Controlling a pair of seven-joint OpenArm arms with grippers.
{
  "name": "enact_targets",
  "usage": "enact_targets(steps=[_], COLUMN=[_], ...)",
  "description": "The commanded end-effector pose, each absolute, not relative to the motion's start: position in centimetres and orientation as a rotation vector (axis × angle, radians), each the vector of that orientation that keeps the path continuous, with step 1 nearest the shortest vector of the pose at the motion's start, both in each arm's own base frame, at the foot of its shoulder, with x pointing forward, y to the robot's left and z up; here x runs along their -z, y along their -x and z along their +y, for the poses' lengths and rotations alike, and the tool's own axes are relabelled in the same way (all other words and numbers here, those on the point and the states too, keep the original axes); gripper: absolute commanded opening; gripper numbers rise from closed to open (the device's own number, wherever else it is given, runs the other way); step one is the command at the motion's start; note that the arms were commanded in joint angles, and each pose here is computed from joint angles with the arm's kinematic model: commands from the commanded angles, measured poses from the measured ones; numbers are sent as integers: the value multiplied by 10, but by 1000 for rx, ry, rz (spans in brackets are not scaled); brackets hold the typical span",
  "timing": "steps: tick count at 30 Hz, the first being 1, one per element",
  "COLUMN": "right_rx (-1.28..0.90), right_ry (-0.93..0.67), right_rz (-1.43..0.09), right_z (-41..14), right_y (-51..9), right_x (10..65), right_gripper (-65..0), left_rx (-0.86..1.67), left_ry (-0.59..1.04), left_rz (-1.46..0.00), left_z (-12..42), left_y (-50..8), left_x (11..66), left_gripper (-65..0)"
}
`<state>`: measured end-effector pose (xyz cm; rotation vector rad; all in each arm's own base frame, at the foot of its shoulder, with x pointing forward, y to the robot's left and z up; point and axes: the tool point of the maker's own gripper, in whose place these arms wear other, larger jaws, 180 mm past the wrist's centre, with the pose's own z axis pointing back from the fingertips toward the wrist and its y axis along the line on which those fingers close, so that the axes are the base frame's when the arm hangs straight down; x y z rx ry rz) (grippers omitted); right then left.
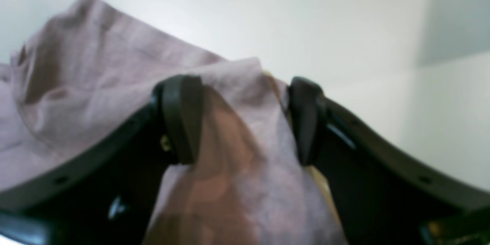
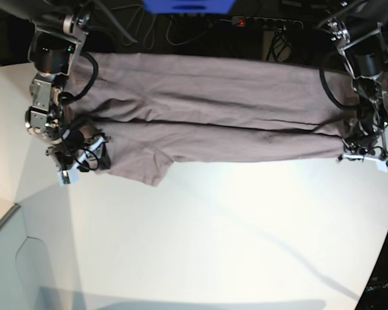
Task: Layout the t-shirt on the table in an organized manner, then fold the t-shirt properly
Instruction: 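Lift the folded strip edge with both grippers and fold it over again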
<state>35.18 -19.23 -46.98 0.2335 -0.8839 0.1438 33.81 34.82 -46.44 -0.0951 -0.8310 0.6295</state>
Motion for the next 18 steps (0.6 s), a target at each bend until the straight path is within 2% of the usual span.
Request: enact_targets(steps=[1, 3, 5, 8, 14, 18], right_rx=[-163, -163, -163, -164, -164, -165], right_ry=[-226, -226, -226, -227, -227, -225], right_rz=[-879, -879, -879, -877, -876, -878], right_z=[-197, -197, -197, -197, -197, -197], right_y=[-354, -354, -354, -353, -352, -353], right_x=[466, 466, 466, 467, 468, 467], right_gripper=[-288, -292, -323, -415, -641, -650], left_rx=[-621, -621, -621, -620, -620, -618], left_ry=[77, 77, 77, 79, 79, 76], left_rz=[-869, -869, -869, -868, -868, -868], left_z=[359, 359, 359, 358, 358, 359], left_y=[-346, -346, -346, -346, -346, -346], left_x=[451, 451, 451, 451, 451, 451], left_gripper=[-650, -650, -650, -650, -650, -650])
